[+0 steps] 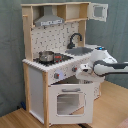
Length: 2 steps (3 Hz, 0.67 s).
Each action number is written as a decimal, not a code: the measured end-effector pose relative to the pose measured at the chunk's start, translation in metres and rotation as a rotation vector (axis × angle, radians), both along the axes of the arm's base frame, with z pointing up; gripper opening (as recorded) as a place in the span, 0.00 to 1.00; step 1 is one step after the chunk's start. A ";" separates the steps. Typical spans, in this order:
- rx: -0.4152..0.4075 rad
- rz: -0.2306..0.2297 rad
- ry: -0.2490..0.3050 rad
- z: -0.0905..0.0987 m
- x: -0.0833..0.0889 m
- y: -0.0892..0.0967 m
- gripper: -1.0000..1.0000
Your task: Play with the kitchen
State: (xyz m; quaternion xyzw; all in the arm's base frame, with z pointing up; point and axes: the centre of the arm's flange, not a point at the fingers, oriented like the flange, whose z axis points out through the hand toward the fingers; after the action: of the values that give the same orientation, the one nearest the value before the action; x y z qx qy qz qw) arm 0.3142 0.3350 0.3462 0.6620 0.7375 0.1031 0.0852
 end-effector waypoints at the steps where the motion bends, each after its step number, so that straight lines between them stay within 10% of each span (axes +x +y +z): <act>1: 0.020 0.009 0.025 -0.012 0.001 -0.022 0.00; 2: 0.070 0.014 0.103 -0.024 -0.002 -0.016 0.00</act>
State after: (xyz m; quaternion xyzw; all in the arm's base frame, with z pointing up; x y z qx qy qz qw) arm 0.3120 0.3194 0.3226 0.6637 0.7416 0.0953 0.0230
